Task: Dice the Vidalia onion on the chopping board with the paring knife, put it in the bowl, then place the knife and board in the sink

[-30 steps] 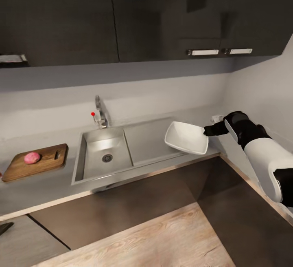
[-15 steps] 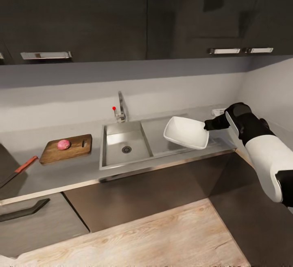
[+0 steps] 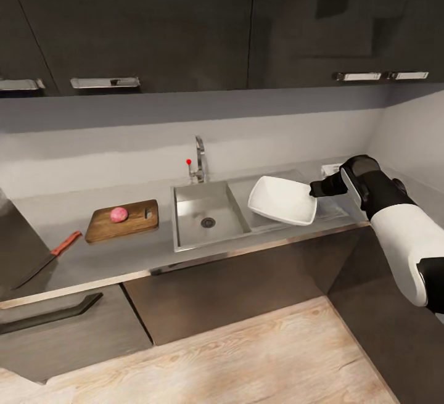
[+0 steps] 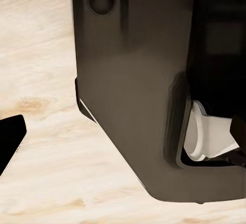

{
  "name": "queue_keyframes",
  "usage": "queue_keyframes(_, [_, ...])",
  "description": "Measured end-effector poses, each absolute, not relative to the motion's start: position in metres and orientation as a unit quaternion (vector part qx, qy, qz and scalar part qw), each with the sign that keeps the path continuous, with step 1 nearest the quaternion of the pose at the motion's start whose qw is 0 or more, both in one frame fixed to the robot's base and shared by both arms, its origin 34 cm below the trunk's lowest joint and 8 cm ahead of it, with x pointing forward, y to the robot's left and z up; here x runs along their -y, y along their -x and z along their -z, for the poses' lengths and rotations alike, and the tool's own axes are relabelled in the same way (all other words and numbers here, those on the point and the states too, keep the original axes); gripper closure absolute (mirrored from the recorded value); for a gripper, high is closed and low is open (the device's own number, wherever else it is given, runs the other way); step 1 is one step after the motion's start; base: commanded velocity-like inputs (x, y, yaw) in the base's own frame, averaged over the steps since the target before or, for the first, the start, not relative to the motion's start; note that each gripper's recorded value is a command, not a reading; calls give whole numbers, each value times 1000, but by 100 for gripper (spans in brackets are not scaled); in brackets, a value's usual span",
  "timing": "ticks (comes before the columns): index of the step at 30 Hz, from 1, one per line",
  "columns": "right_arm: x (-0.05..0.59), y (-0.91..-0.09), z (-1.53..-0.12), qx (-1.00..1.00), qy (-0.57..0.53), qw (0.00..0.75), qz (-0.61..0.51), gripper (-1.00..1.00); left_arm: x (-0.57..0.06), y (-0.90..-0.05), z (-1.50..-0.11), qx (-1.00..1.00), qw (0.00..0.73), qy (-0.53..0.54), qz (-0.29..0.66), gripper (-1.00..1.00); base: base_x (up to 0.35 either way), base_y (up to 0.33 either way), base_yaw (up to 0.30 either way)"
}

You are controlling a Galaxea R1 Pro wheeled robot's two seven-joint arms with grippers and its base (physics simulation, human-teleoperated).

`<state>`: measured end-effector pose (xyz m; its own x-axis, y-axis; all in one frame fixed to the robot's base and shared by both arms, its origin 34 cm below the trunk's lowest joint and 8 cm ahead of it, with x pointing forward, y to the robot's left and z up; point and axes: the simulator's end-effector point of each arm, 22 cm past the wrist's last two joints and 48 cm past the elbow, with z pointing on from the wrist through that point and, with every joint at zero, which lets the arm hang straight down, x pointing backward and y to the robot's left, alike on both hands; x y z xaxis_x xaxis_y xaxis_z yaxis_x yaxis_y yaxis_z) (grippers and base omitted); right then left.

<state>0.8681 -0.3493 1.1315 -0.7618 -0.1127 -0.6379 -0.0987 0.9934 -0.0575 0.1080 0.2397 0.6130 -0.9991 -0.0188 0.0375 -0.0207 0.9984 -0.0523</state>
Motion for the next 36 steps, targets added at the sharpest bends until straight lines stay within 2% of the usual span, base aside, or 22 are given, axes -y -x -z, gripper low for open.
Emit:
queue_keyframes(7, [348, -868, -1132, -938, 56, 341, 9, 100, -240, -107, -613, 999, 19, -10, -26, -100, -1, 280, 46])
queue_keyframes(18, [348, -869, -1132, -938, 57, 341, 9, 100, -240, -107, -613, 999, 19, -10, -26, -100, -77, 281, 241])
queue_keyframes(36, [348, -868, -1132, -938, 57, 341, 9, 100, -240, -107, -613, 999, 19, -10, -26, -100, -3, 281, 236])
